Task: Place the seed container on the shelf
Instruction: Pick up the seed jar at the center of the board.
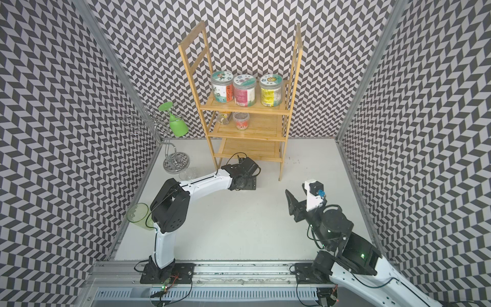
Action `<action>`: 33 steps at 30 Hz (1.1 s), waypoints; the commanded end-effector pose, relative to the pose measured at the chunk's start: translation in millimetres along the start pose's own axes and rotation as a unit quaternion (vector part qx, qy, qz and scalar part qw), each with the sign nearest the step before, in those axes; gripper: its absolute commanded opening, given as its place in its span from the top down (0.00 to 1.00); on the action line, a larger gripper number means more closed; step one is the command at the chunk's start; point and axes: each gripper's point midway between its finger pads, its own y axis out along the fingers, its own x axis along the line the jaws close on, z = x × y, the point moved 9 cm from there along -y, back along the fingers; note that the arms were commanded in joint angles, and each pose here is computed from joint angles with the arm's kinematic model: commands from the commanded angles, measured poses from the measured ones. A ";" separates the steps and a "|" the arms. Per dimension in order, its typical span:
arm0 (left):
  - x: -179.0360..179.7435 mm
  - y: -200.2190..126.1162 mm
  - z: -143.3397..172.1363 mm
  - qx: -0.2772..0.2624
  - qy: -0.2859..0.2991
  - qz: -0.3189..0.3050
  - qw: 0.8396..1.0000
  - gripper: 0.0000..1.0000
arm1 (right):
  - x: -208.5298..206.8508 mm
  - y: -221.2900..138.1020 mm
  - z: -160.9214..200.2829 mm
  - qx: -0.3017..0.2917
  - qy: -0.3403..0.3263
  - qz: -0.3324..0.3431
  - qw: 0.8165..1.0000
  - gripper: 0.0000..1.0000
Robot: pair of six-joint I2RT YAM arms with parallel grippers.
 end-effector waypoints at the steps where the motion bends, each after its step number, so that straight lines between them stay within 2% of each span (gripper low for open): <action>1: -3.7 -19.3 -10.3 -0.070 -0.007 0.021 0.997 0.07 | 2.5 1.4 -4.8 -0.011 0.001 -0.005 1.000 0.32; 7: 1.7 -26.3 -1.1 -0.110 -0.011 0.041 0.993 0.07 | 3.8 2.5 -5.9 -0.011 0.001 -0.009 1.000 0.32; 13: -3.3 -24.3 -4.0 -0.125 -0.004 0.055 0.991 0.10 | 6.0 4.7 -6.8 -0.009 -0.006 -0.013 1.000 0.32; 33: -7.7 0.6 0.0 -0.078 0.016 0.018 0.997 0.12 | 6.7 7.3 -5.6 -0.009 -0.010 -0.010 1.000 0.31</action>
